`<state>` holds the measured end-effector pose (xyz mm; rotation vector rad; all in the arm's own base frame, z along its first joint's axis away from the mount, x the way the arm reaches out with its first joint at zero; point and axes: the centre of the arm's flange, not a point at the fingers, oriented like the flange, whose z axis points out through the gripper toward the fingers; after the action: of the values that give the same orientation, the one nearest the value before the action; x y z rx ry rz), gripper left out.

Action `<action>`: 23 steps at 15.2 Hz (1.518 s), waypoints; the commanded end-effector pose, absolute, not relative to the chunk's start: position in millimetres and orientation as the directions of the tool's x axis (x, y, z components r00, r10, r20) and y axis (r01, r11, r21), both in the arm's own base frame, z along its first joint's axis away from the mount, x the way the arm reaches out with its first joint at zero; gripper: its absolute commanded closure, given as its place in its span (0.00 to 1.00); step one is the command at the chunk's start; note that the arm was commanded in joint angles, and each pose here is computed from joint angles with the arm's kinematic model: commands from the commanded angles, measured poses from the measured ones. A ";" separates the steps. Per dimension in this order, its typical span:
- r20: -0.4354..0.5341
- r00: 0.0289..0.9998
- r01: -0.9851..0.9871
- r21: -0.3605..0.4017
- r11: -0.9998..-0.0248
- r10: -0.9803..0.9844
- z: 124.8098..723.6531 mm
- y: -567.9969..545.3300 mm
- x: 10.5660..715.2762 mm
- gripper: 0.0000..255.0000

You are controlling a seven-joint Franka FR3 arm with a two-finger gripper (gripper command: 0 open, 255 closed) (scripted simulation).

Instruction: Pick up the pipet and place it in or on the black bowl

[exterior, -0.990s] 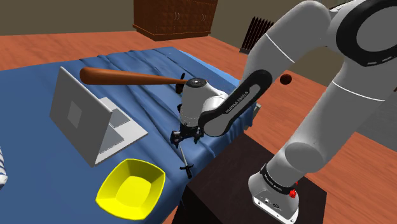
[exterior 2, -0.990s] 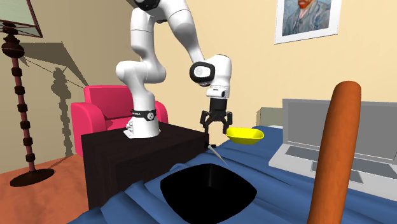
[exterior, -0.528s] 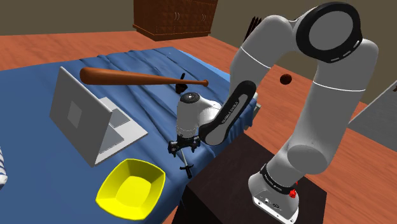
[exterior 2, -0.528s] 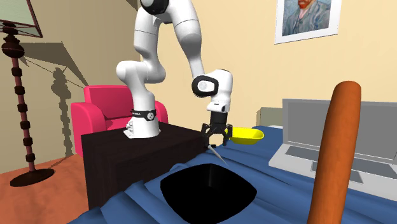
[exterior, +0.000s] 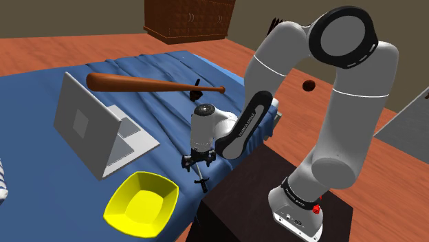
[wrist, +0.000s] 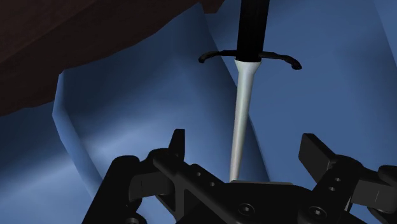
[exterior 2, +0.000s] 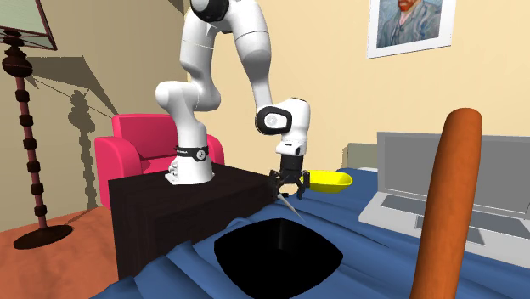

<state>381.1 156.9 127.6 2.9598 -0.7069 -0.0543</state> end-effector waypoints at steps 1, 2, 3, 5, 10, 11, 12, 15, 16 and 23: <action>-0.012 0.892 -0.449 0.103 -0.888 -0.452 127.5 156.9 381.2 0.00; -0.012 0.892 -0.449 0.104 -0.888 -0.452 127.5 156.9 381.2 0.00; -0.012 0.892 -0.449 0.104 -0.888 -0.452 127.5 156.9 381.2 1.00; -0.012 0.892 -0.449 0.104 -0.888 -0.452 127.5 156.9 381.2 1.00; -0.012 0.892 -0.449 0.104 -0.888 -0.452 127.5 156.9 381.1 1.00; -0.012 0.892 -0.449 0.104 -0.888 -0.452 127.5 156.9 381.1 1.00; -0.012 0.892 -0.449 0.103 -0.888 -0.452 127.5 156.9 381.2 1.00; -0.012 0.892 -0.449 0.103 -0.888 -0.452 143.3 156.9 381.2 1.00; -0.012 0.892 -0.449 0.103 -0.888 -0.452 148.6 156.9 381.2 1.00; -0.012 0.892 -0.449 0.103 -0.888 -0.452 185.5 156.9 381.2 1.00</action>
<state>380.7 155.9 180.8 2.9598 -0.7063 -0.0531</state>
